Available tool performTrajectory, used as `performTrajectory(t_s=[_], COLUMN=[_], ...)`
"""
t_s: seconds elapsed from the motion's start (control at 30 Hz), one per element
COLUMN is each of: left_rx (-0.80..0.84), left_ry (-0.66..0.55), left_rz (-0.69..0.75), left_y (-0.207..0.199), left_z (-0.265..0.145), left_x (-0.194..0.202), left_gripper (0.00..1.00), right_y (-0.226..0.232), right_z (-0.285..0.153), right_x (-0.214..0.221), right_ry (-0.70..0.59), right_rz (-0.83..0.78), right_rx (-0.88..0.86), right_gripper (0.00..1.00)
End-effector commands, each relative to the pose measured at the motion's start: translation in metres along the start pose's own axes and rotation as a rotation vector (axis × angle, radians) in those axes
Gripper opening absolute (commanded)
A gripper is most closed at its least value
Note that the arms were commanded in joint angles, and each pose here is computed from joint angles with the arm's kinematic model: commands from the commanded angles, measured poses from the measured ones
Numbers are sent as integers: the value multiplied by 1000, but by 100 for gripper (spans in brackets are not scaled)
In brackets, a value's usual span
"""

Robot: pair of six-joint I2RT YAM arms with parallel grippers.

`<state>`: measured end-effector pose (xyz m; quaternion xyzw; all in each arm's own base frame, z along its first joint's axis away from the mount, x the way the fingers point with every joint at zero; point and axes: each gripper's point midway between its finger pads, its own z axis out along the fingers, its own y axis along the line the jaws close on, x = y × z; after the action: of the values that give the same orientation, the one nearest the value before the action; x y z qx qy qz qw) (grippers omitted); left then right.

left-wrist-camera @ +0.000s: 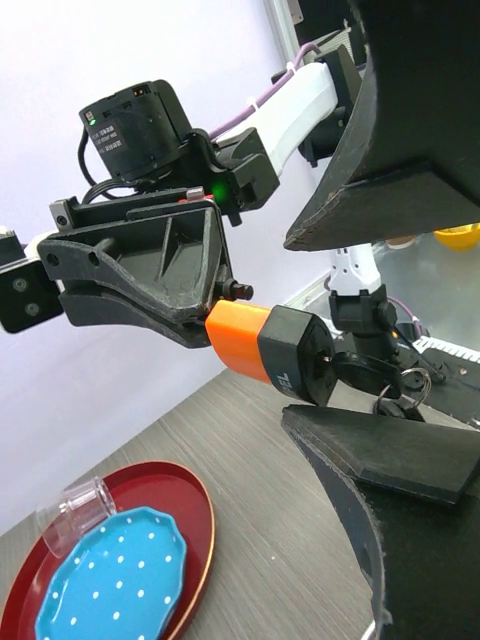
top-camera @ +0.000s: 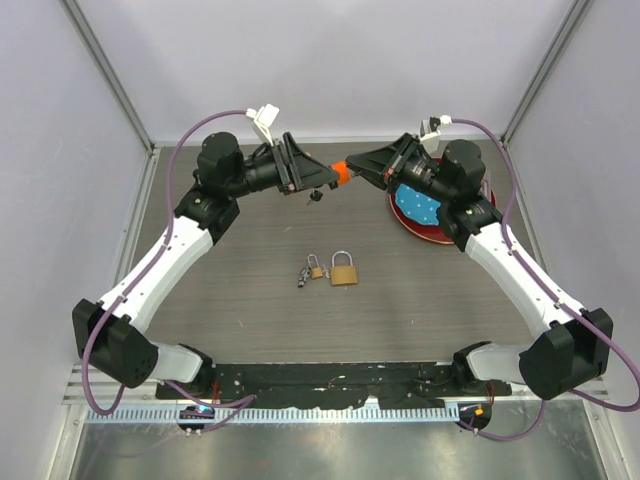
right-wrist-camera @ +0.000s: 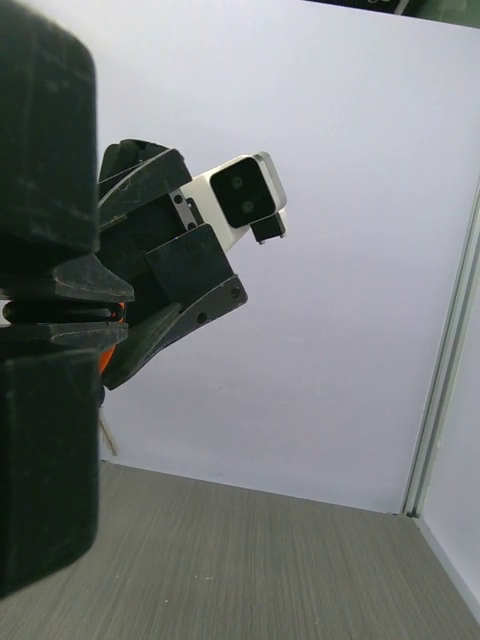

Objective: Lock with the key
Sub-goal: Lock the lock.

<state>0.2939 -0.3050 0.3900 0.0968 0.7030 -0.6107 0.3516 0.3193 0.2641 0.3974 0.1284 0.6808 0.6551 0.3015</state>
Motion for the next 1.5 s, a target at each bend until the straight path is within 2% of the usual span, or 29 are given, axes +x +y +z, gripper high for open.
performTrajectory(t_s=[0.0,0.23,0.33,0.43,0.5,0.6,0.73,0.83,1.0,1.07,1.2,1.27,1.47], left_rx=[75,90,98,101,96,74,49,68,93,104,102,95,75], left_ry=[-26,-14,-26,-61,-70,-82,-112,-108,-77,-65,-49,-39,-26], left_rz=[46,49,55,65,70,85,96,83,56,58,54,46,34], left_y=[-20,-23,-25,-28,-29,-29,-26,-25,-24,-26,-24,-20,-11], left_z=[9,18,18,17,16,14,7,7,11,10,9,9,7], left_x=[-8,-5,-7,-13,-15,-18,-24,-24,-18,-16,-12,-7,1], left_gripper=[61,44,30,25,27,48,55,54,44,44,55,57,50], right_y=[45,46,43,36,31,27,28,28,28,29,30,29,30], right_z=[-8,-6,-6,-7,-8,-10,-10,-10,-9,-8,-7,-6,-6], right_x=[-5,-6,-4,-1,1,2,4,4,3,3,0,-1,-2], right_ry=[-30,-25,-15,-7,-2,-2,10,14,12,13,7,7,7], right_rz=[-48,-45,-43,-42,-39,-38,-38,-38,-32,-32,-26,-22,-20], right_rx=[-148,-155,-152,-138,-127,-121,-124,-129,-130,-137,-141,-140,-145], right_gripper=[2,2,2,2,2,2,2,2,2,2,2,2,2])
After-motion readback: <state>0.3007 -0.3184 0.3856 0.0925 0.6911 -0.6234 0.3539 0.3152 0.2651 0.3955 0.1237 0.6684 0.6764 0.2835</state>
